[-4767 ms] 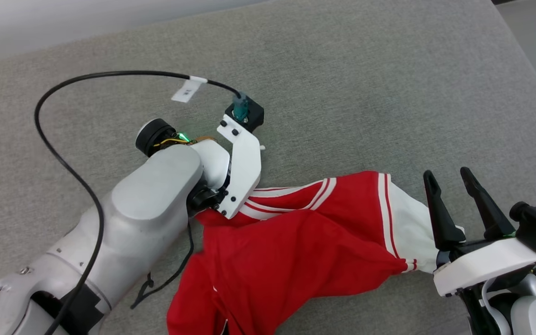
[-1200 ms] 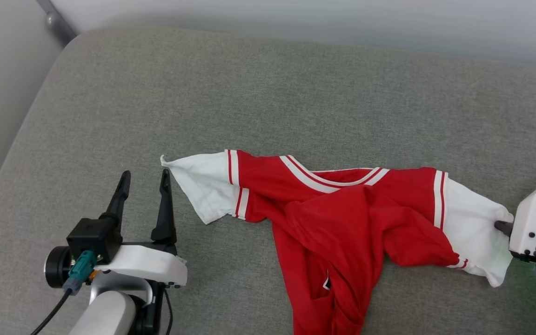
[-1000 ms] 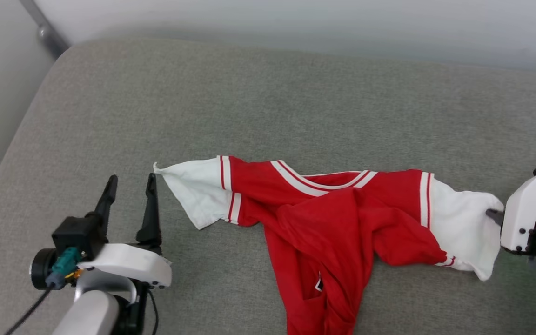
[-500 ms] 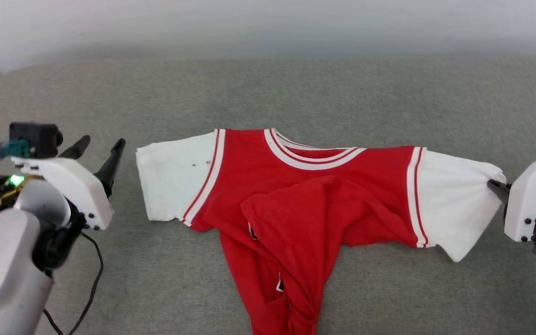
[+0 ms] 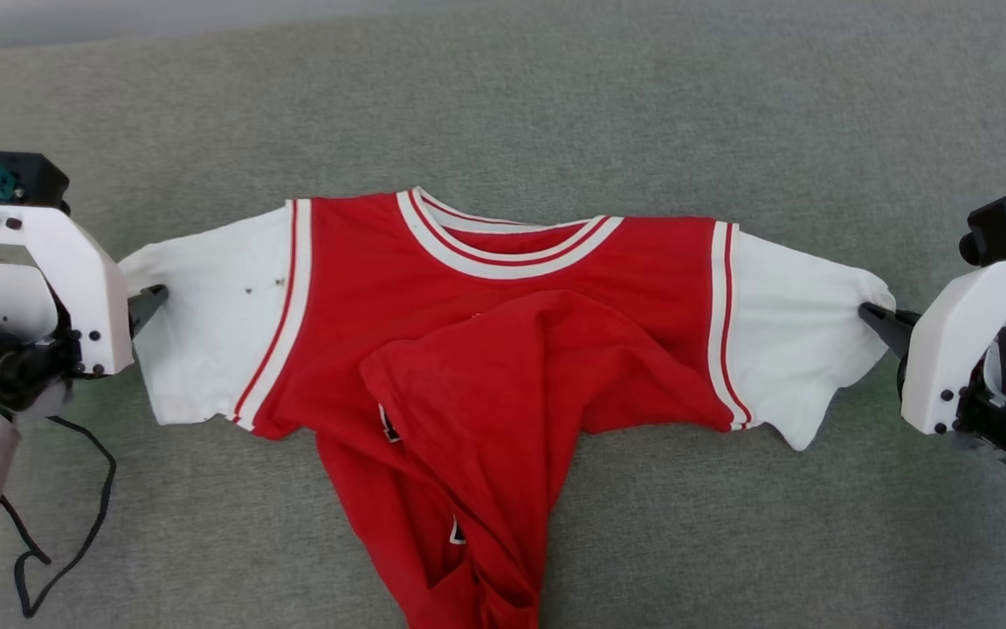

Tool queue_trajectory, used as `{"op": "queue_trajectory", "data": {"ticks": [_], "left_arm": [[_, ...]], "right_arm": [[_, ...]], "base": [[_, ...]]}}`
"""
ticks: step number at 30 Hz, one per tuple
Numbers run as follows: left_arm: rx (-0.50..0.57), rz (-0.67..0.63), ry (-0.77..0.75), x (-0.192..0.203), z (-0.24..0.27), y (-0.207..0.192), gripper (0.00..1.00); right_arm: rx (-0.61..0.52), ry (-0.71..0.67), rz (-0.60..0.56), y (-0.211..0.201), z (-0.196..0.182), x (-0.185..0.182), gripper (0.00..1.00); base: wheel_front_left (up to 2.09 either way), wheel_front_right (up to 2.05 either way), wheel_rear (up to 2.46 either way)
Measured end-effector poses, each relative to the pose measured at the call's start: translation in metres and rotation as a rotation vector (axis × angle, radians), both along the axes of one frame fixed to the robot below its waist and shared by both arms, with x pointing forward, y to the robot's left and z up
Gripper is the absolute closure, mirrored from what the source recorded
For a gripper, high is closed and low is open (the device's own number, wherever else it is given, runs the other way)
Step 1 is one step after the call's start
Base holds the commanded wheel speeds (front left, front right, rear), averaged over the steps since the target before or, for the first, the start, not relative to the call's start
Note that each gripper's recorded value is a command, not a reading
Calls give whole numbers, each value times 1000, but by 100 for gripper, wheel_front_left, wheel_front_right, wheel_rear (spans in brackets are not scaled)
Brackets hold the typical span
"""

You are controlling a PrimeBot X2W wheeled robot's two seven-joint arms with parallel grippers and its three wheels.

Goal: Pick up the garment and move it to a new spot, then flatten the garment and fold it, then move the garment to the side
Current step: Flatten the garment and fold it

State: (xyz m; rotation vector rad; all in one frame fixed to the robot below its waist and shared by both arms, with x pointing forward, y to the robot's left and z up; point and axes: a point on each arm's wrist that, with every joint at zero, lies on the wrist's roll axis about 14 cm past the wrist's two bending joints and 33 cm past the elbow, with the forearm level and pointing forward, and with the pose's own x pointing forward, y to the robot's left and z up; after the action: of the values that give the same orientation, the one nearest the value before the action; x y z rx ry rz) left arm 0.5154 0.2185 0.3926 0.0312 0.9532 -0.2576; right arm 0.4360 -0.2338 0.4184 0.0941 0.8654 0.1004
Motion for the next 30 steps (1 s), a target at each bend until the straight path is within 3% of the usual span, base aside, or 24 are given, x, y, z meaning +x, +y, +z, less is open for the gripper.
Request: {"op": "queue_trajectory", "data": {"ticks": [4,5,7,8,19,23,30], "left_arm": [[13,-6,116,2,-23,-4,0],[8,-6,137,2,-26,-5,17],[-13,-4,173,2,-31,-11,92],[-16,-5,181,3,-33,-12,100],[-35,-11,81,11,-20,-25,100],[-7,-30,-68,24,11,-27,100],[26,-15,-389,46,111,-19,100]], "right_arm": [[-3,23,-22,-8,-10,-3,100],[-3,28,-28,-10,-12,-4,100],[-5,37,-35,-13,-15,-5,100],[-5,39,-36,-14,-16,-5,100],[-29,-47,-4,-11,4,7,100],[-61,-135,14,-14,31,16,100],[-113,-331,49,-12,100,32,100]], "base": [[0,0,0],[0,0,0],[0,0,0],[0,0,0],[0,0,0],[0,0,0],[0,0,0]]}}
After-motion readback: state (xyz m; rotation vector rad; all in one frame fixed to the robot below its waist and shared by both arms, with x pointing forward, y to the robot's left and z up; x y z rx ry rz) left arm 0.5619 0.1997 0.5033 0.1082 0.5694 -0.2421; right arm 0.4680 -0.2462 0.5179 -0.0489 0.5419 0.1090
